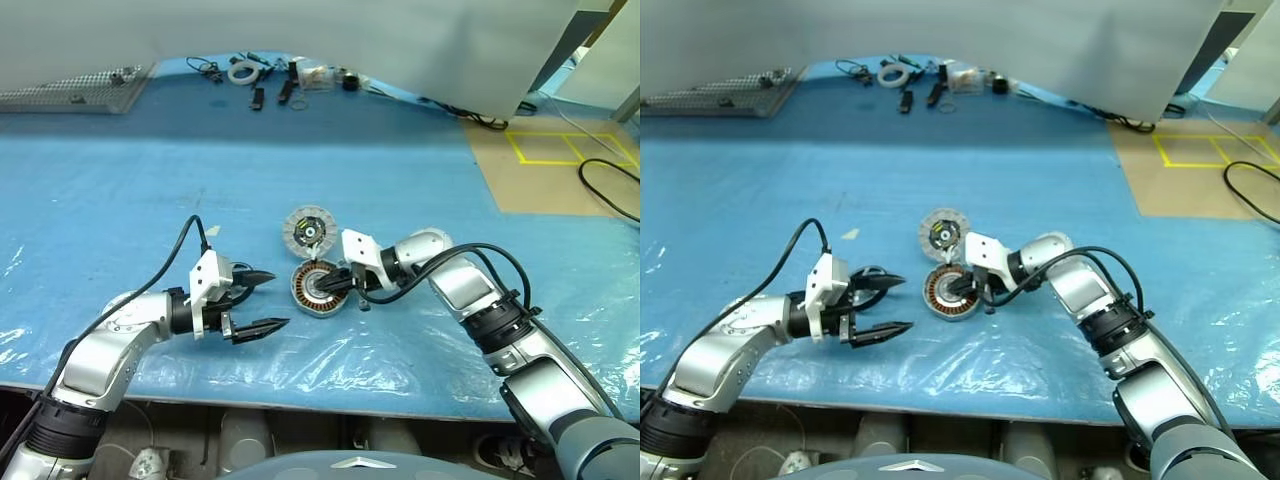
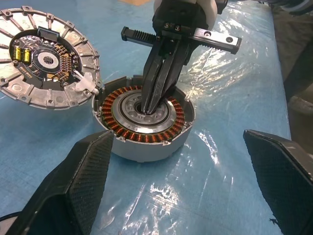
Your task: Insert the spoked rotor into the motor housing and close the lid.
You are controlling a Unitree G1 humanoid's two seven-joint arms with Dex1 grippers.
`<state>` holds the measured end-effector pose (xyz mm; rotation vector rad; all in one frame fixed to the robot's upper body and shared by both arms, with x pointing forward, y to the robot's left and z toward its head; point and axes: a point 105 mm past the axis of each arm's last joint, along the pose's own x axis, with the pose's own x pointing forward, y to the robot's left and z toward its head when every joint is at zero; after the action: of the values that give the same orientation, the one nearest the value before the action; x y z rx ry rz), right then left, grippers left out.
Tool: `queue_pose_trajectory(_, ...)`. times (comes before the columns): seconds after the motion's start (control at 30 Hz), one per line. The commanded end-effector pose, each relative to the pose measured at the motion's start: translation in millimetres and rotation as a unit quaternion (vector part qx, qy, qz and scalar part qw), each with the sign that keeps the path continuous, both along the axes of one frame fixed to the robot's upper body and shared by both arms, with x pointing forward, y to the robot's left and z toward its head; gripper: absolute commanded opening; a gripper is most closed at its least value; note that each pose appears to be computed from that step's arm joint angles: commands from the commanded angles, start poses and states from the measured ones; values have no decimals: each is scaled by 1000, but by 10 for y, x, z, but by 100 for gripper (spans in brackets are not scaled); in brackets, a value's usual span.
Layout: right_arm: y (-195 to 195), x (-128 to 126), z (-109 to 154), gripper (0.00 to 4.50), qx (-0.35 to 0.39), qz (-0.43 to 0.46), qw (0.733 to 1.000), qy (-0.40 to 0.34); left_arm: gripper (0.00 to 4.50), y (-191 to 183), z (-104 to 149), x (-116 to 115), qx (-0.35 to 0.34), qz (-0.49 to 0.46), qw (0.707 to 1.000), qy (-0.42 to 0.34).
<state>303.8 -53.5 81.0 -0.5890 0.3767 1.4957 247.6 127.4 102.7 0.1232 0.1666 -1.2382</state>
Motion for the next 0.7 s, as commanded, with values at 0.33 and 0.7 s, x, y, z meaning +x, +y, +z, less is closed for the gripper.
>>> queue_pose_trajectory(0.33, 100, -59, 768, 2, 184, -27, 975, 123, 450, -40, 61, 6, -7, -13, 1000, -17)
queue_pose_trajectory(0.7, -228, -81, 967, 2, 183, -86, 977, 65, 450, 121, 113, -44, -7, 22, 1000, -17)
